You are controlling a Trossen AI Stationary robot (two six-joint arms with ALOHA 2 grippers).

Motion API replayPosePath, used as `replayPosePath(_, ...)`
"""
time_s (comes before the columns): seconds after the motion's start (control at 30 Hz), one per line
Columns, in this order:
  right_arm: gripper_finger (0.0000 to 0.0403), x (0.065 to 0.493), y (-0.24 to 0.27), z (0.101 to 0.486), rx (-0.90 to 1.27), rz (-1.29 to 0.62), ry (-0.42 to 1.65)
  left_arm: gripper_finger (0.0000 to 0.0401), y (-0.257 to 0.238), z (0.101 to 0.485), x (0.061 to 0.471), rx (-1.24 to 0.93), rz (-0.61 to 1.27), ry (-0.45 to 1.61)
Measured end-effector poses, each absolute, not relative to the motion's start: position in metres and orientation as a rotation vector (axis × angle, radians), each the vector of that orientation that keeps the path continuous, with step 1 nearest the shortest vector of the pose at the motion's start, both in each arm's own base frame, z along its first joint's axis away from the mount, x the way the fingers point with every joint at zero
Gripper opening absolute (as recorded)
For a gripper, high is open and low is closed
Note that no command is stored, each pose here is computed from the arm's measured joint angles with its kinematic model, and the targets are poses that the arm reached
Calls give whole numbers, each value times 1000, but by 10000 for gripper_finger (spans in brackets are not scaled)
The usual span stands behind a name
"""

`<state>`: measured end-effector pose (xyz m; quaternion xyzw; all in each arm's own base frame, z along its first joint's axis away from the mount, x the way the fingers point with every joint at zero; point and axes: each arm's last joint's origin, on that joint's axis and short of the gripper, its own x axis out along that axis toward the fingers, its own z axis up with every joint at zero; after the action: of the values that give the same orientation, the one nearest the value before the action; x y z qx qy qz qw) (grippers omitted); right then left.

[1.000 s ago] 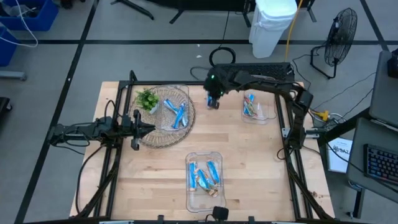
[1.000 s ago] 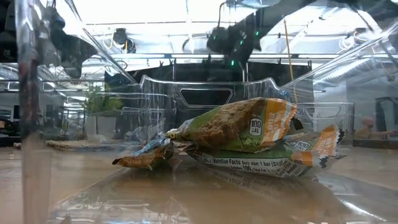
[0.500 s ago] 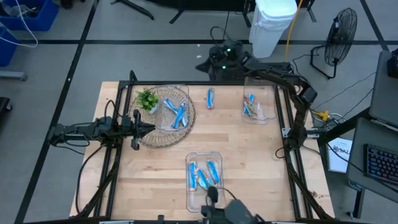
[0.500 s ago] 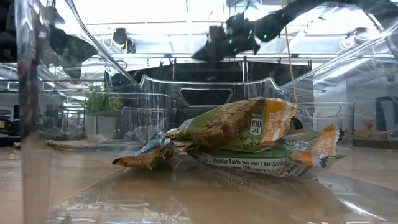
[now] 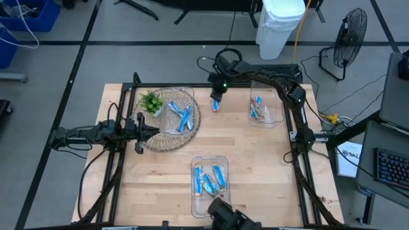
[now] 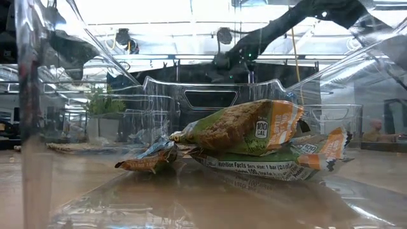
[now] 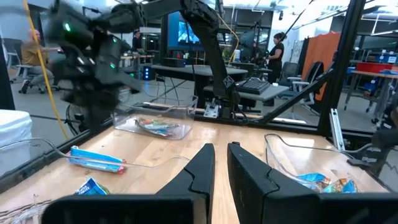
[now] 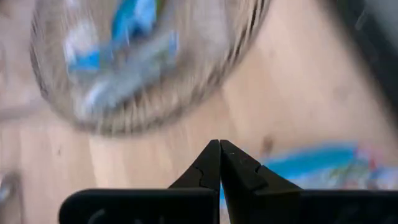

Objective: Pick and place Granola Bars by type
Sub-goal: Put the red granola bar into the top right transparent bin

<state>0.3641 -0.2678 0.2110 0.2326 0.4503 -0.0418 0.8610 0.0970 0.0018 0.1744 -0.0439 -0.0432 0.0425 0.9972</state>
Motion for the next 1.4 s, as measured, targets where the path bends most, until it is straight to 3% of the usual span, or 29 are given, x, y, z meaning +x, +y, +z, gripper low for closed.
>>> replayPosePath(0.2, 0, 357, -263, 194, 499, -76, 1100, 49, 2, 174, 97, -88, 90, -86)
replayPosePath(0.53, 0, 348, -255, 228, 409, -67, 1061, 49, 2, 174, 97, -88, 90, -87)
replayPosePath(0.63, 0, 339, -252, 240, 317, -132, 1126, 49, 2, 174, 97, -88, 90, -86)
replayPosePath(0.77, 0, 327, -262, 246, 119, -354, 1248, 49, 2, 174, 97, -88, 90, -86)
replayPosePath(0.87, 0, 322, -275, 235, 42, -471, 1270, 49, 2, 174, 97, -88, 90, -87)
replayPosePath(1.17, 0, 291, -294, 188, 94, -519, 1416, 49, 2, 174, 97, -88, 90, -86)
replayPosePath(1.4, 0, 287, -295, 166, 127, -477, 1330, 49, 2, 174, 97, -88, 90, -86)
